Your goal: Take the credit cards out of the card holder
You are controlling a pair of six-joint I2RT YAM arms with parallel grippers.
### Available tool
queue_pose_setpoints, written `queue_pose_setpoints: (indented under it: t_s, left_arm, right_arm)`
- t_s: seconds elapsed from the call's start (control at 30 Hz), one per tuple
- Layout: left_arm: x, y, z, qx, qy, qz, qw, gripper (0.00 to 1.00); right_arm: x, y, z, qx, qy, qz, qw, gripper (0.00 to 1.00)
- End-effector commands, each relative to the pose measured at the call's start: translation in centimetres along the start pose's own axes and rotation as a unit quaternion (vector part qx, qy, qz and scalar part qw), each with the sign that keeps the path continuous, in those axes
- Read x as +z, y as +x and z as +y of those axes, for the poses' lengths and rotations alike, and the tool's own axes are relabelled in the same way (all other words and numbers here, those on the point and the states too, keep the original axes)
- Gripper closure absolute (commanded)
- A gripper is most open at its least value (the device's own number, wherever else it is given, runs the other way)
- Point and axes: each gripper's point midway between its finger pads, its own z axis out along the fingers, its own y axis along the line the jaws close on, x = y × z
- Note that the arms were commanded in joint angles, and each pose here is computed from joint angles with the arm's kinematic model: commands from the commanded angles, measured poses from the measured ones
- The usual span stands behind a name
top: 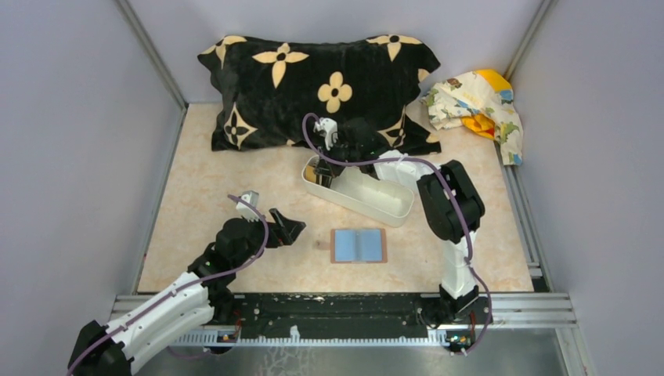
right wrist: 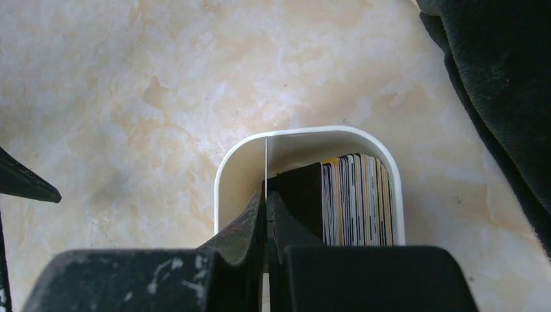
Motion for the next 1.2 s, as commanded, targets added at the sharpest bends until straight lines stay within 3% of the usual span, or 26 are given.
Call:
queue_pose_setpoints:
  t_s: [0.0,0.17,0.27,0.47,1.17]
  left_arm:
    - [-0.1,-0.3,0.2,0.008,0.000,-0.011,1.000,0.00]
    - [-0.2,-0.3,0.3,0.009,0.001,-0.013,1.000,0.00]
    - [-0.2,-0.3,0.2,0.009,0.003,-0.012,1.000,0.00]
    - [-0.2,-0.4,0.1,0.011,0.007,-0.016,1.000,0.00]
    - [-0.4,0.0,-0.1,0.006,0.018,-0.010,1.000,0.00]
  right_arm:
    - [0.6,-2.5,0.4,-0.034,-0.005,-0.031,0.999,1.00]
    - [0.7,-2.1,0.5,-0.033,-0.003,-0.030,0.999,1.00]
    - [0.5,-2.2,0.3,-0.033,0.010,-0.036,0.999,0.89]
    - [-0.1,-2.9,0.0,-0.039,0.029,-0.041,0.998,0.83]
    - [-3.1,-5.4,-3.8,-0.040,0.151,-0.078,0.985,0.83]
